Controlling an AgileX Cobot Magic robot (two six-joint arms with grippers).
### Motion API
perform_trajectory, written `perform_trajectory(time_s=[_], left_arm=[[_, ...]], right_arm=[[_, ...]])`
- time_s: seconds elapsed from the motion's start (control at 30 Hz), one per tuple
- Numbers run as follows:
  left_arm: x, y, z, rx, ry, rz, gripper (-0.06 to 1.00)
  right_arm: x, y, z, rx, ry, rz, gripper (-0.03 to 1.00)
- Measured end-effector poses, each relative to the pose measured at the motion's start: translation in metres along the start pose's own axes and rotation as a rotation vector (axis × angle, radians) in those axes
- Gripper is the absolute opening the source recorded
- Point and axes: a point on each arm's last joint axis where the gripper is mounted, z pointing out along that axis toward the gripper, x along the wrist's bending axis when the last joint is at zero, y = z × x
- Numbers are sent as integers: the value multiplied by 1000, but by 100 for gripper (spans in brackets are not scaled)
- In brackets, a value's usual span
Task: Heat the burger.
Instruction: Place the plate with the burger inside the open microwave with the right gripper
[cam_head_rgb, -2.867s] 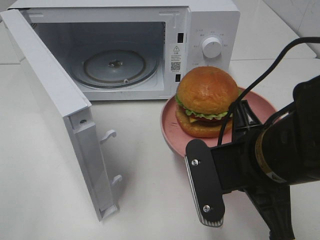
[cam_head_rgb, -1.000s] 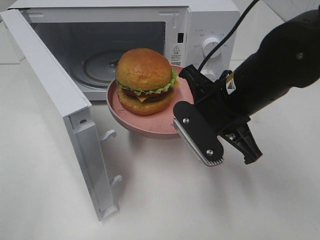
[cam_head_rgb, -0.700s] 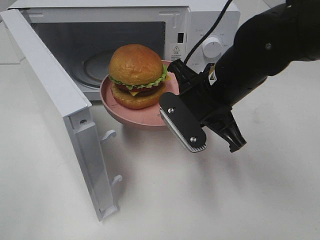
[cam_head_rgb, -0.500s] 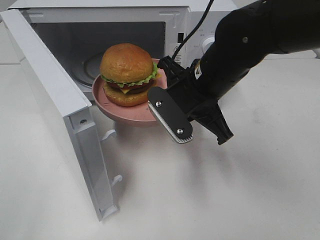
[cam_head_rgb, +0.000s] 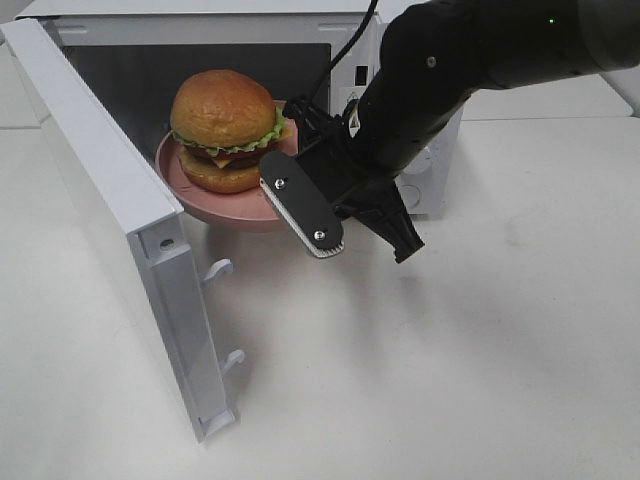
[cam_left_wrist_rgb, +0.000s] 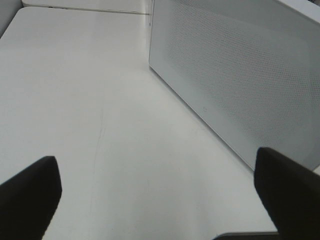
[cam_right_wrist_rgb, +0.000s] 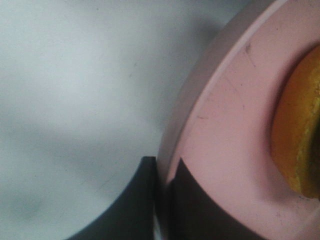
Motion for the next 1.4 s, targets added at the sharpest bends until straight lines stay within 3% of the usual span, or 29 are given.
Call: perform_trajectory(time_s=[1.07, 1.4], left_arm=[[0, 0, 0, 0, 0, 0, 99], [0, 0, 0, 0, 0, 0, 99]], right_arm=[[-64, -7, 58, 46, 23, 46, 4], [-88, -13, 81, 98, -17, 126, 4]])
